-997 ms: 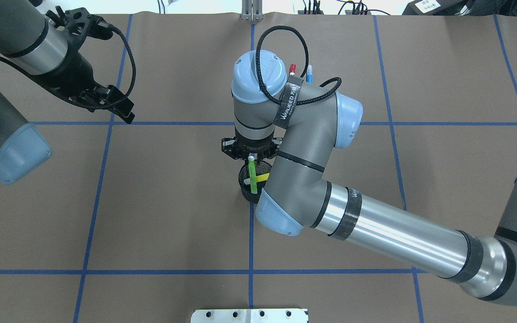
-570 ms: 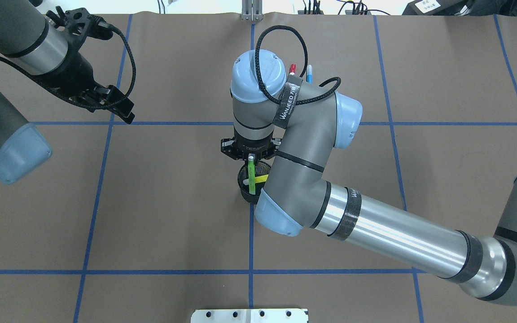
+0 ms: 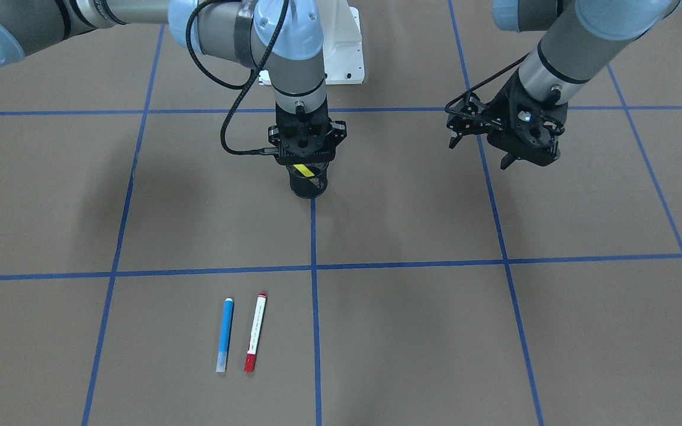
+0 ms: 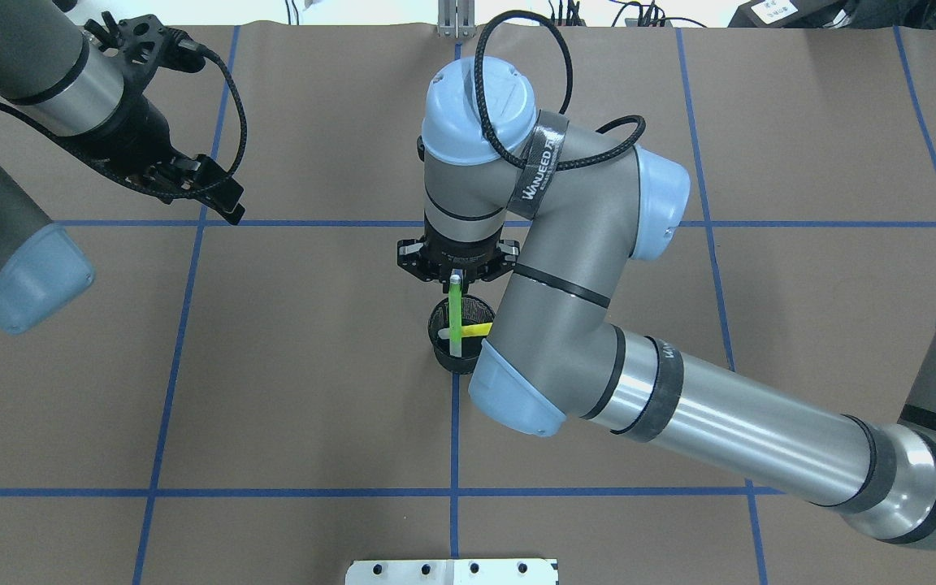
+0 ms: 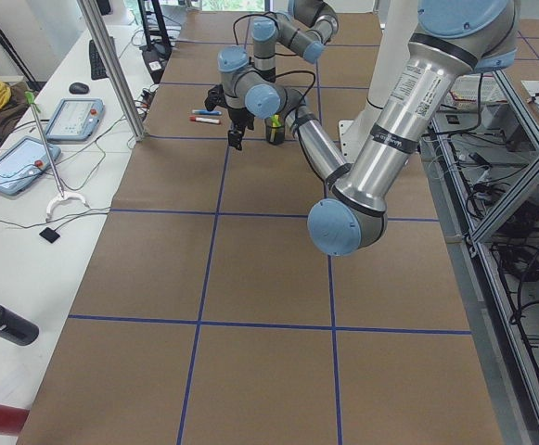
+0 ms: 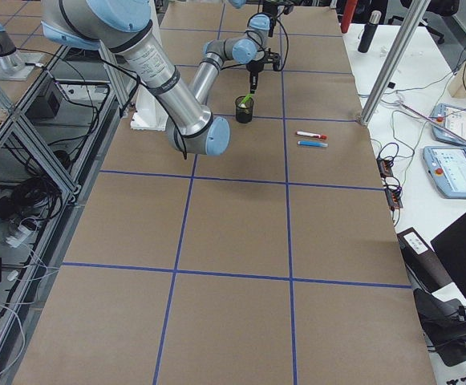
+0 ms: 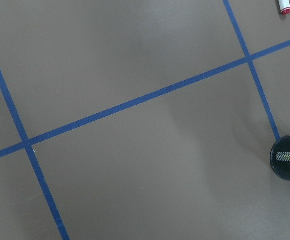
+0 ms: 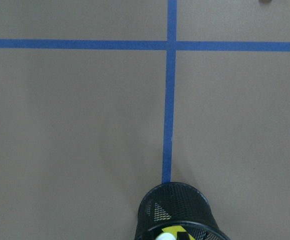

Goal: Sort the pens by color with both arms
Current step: 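Lift the green highlighter out and carry it toward the other markers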

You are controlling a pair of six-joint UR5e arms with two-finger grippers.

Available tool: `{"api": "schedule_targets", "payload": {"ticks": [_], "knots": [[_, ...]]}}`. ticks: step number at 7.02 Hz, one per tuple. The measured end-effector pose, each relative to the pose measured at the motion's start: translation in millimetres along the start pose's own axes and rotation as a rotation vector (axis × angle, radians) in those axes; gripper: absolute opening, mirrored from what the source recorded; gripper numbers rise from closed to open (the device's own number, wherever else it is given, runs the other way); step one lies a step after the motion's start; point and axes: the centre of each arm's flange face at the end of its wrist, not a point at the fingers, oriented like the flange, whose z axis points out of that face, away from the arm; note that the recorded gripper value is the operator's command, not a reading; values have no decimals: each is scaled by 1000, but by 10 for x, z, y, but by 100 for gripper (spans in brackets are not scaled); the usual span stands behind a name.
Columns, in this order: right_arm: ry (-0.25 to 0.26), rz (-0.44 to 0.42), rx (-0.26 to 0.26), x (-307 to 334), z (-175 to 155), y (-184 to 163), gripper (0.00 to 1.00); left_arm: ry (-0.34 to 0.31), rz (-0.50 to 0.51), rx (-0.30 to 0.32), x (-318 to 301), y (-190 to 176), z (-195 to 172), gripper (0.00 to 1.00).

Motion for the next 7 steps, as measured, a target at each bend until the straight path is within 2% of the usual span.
{"api": "schedule_targets", "payload": {"ticks": [1, 2, 3, 5, 7], "knots": [[-22, 6, 34, 64, -309, -27, 0, 1, 0, 1, 6, -1, -4, 99], [-34, 14, 83, 126, -546, -104, 0, 1, 0, 2, 11, -2, -9, 100], [-25, 20, 152, 166, -690, -201, 0, 2, 1, 2, 17, -2, -14, 100], [11, 30, 319, 204, -768, -412, 0, 3, 2, 3, 24, -3, -20, 99], [14, 37, 504, 179, -603, -747, 0, 3, 3, 4, 20, -1, -18, 99]]}}
